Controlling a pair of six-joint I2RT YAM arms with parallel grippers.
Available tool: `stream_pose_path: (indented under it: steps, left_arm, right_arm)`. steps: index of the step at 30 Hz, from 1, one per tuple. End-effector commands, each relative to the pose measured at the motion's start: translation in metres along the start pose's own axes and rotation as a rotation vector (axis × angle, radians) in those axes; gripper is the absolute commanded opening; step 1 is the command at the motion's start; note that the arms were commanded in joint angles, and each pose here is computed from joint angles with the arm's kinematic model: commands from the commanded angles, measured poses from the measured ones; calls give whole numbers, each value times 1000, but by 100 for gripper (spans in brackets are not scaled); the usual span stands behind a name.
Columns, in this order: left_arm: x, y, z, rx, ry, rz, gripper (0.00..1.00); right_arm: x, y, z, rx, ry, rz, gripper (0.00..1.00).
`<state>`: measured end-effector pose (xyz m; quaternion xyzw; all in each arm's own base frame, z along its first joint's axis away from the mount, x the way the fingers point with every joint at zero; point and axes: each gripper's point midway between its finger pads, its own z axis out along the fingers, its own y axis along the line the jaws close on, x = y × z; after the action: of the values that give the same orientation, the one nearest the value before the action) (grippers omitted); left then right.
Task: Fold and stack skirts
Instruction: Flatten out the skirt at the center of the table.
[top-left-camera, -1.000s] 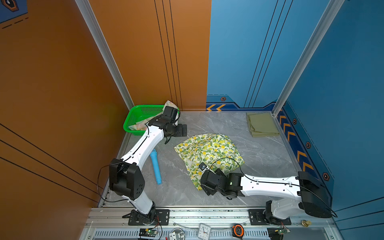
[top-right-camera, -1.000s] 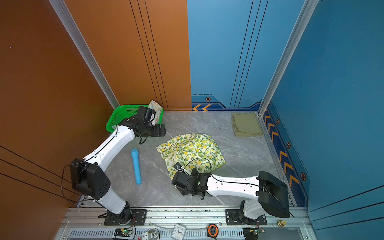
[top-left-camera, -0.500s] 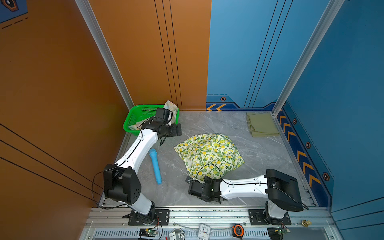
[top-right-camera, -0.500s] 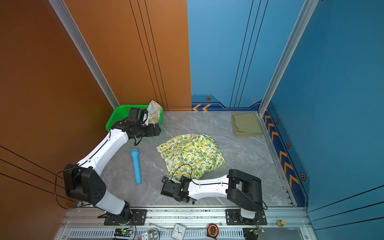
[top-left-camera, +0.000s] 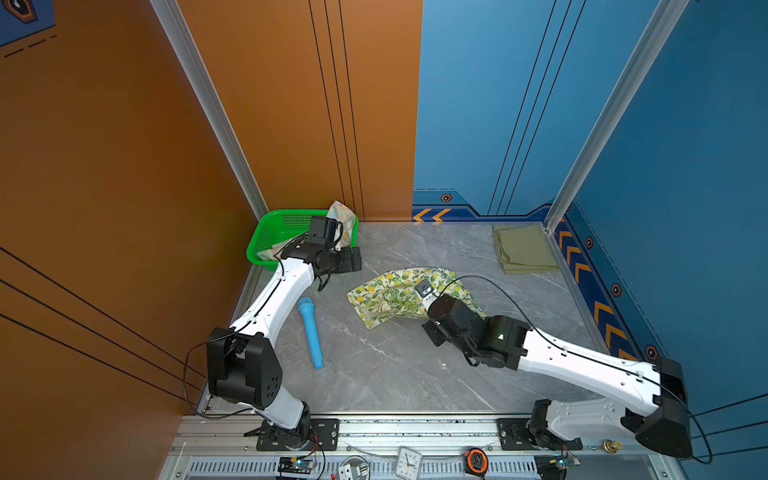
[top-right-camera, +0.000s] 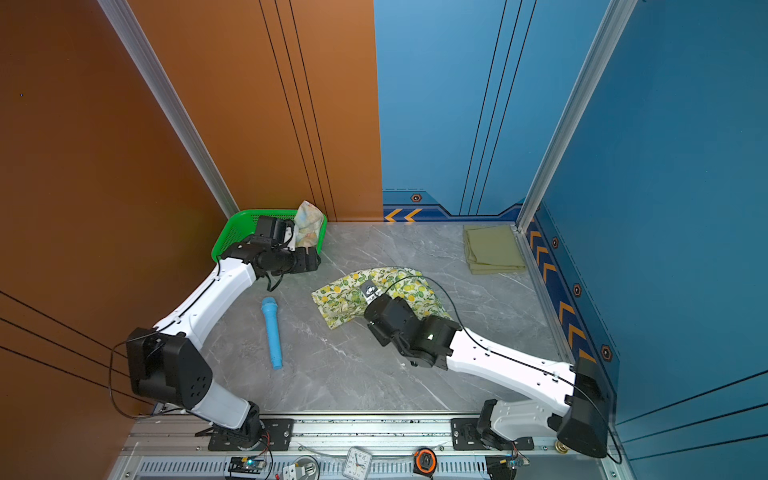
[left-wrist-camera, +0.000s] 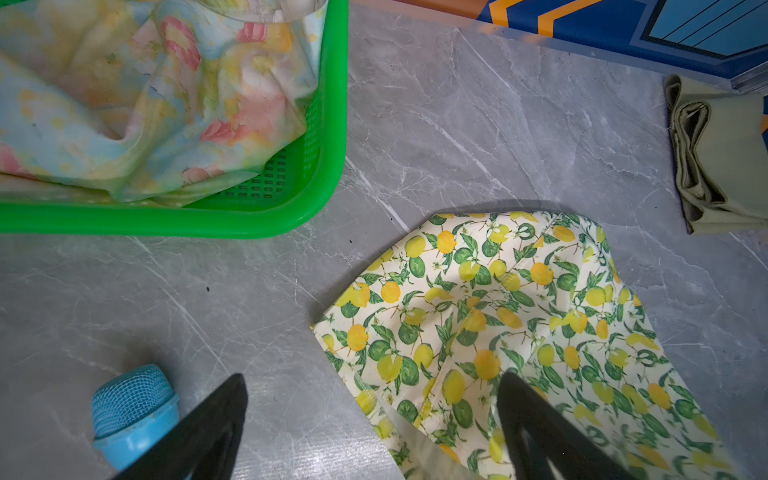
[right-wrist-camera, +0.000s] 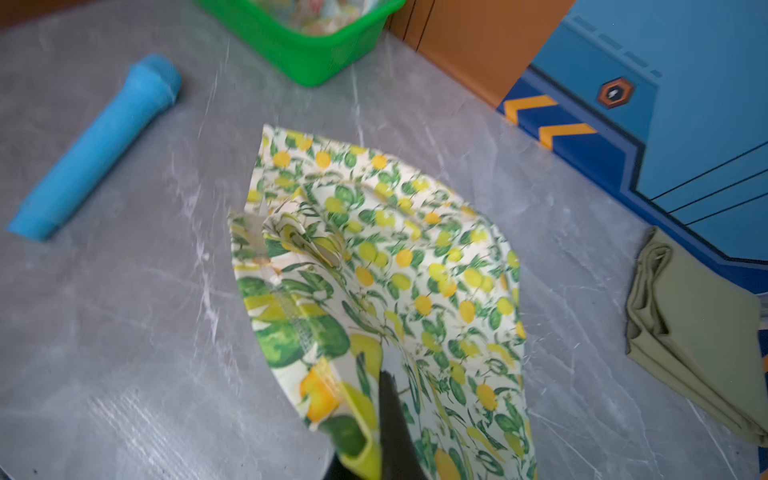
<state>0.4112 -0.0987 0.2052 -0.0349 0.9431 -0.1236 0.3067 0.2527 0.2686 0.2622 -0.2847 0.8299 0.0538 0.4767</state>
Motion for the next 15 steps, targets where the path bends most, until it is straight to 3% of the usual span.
stream_pose_path:
  steps: [1,8,15]
  left_arm:
    - [10,-5,8,26,34,4,94]
    - [17,-20,12,54,56,60,92]
    - [23,-35,9,82,56,173,92]
  right_arm:
    - [-42,-34,-17,60,-72,32,0]
    - [-106,-82,-28,150,-116,76,0]
    - [-113,-102,-16,151,-87,145,0]
